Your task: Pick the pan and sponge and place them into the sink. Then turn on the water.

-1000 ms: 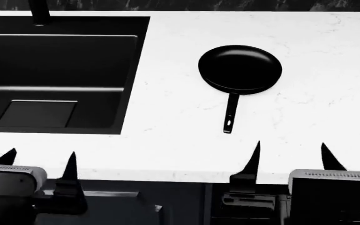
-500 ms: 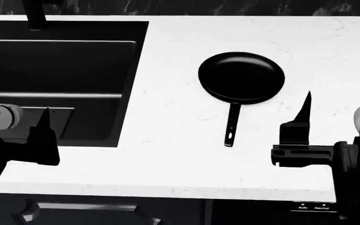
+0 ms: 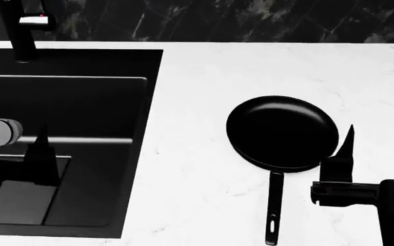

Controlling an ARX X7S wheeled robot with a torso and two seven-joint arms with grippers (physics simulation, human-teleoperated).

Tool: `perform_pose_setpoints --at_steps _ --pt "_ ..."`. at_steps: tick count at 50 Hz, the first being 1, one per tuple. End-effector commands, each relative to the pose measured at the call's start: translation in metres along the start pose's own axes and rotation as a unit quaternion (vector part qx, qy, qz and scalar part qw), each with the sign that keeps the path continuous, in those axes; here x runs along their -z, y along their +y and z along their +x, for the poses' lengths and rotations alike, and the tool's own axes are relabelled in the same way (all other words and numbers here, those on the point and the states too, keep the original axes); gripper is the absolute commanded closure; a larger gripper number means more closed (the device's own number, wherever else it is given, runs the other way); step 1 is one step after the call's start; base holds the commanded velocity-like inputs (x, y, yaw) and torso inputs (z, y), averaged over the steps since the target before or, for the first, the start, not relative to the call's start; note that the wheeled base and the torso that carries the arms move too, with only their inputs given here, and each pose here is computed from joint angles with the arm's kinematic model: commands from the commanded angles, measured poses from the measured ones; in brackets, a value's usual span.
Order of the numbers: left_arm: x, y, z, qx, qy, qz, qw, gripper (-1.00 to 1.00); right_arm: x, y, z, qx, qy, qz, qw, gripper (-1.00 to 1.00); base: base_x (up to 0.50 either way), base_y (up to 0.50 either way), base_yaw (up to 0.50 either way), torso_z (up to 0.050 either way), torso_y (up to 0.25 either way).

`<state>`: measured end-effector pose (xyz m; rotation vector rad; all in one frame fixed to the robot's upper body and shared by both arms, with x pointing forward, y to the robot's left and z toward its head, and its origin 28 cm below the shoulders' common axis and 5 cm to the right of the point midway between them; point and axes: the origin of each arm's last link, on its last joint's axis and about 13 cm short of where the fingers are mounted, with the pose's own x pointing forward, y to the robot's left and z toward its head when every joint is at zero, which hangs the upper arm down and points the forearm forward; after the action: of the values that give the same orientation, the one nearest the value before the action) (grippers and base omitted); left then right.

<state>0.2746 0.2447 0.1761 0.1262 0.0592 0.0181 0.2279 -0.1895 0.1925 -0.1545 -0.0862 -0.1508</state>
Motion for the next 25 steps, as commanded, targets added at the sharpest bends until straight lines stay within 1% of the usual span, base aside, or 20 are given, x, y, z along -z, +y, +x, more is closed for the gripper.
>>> perform_pose_setpoints --at_steps 1,5,10,11,12,13,15,17,18,19,20,21,22,23,24,25 --pt "0.005 0.000 -0.001 0.000 0.005 0.001 1.000 -1.00 0.010 -0.001 -0.006 -0.002 0.016 0.000 1.000 -1.00 0.48 0.19 0.00 0.000 0.000" --pt "0.009 0.002 -0.002 0.001 0.008 0.000 1.000 -1.00 0.006 -0.005 -0.010 0.005 0.014 -0.001 1.000 -1.00 0.46 0.24 0.00 0.000 0.004" --pt "0.007 0.000 -0.001 0.001 0.006 0.004 1.000 -1.00 0.009 -0.002 -0.016 -0.001 0.025 0.000 1.000 -1.00 0.40 0.38 0.00 0.000 0.000" --pt "0.007 -0.003 0.000 0.001 0.006 0.003 1.000 -1.00 0.009 -0.002 -0.017 -0.002 0.027 -0.001 1.000 -1.00 0.33 0.42 0.00 0.000 0.000" --pt "0.007 -0.001 -0.001 0.000 0.006 0.003 1.000 -1.00 0.008 -0.001 -0.018 -0.003 0.028 -0.003 1.000 -1.00 0.32 0.42 0.00 0.000 0.000" --pt "0.007 0.003 -0.003 0.001 0.005 0.002 1.000 -1.00 0.007 -0.001 -0.020 -0.004 0.029 -0.005 1.000 -1.00 0.25 0.42 0.00 0.000 0.000" --pt "0.008 -0.001 -0.002 0.002 0.005 0.003 1.000 -1.00 0.009 0.001 -0.022 -0.005 0.031 -0.005 0.999 -1.00 0.18 0.42 0.00 0.000 0.000" --pt "0.008 0.001 -0.001 0.003 0.007 0.003 1.000 -1.00 0.011 0.001 -0.026 -0.003 0.033 -0.001 0.999 -1.00 0.03 0.43 0.00 0.000 0.000" --pt "0.008 0.000 -0.001 0.003 0.007 0.003 1.000 -1.00 0.010 0.001 -0.027 0.001 0.030 0.013 0.999 -1.00 0.00 0.00 0.00 0.000 0.000" --pt "0.008 0.001 -0.001 0.002 0.007 0.004 1.000 -1.00 0.009 0.000 -0.029 0.005 0.036 0.017 0.999 -1.00 0.00 0.00 0.00 0.000 0.000" --pt "0.008 0.001 -0.001 0.002 0.007 0.004 1.000 -1.00 0.011 0.000 -0.030 -0.004 0.088 0.000 0.996 -1.00 0.00 0.00 0.00 0.000 0.000" --pt "0.008 0.003 -0.001 0.002 0.007 0.005 1.000 -1.00 0.006 0.000 -0.031 -0.001 0.072 0.019 0.997 -1.00 0.00 0.00 0.00 0.000 0.000" --pt "0.008 0.003 -0.001 0.003 0.007 0.004 1.000 -1.00 0.006 0.002 -0.033 -0.011 0.099 0.007 0.995 -1.00 0.00 0.00 0.00 0.000 0.000" --pt "0.009 0.004 -0.002 0.003 0.006 0.004 1.000 -1.00 0.005 0.003 -0.034 -0.019 0.099 0.022 0.995 -1.00 0.00 0.00 0.00 0.000 0.000" --pt "0.010 0.003 -0.002 0.004 0.007 0.003 1.000 -1.00 0.003 0.003 -0.036 -0.013 0.102 0.040 0.994 -1.00 0.00 0.00 0.00 0.000 0.000" --pt "0.011 0.003 -0.002 0.004 0.008 0.003 1.000 -1.00 0.002 0.005 -0.039 -0.024 0.118 0.034 0.992 -1.00 0.00 0.00 0.00 0.000 0.000"
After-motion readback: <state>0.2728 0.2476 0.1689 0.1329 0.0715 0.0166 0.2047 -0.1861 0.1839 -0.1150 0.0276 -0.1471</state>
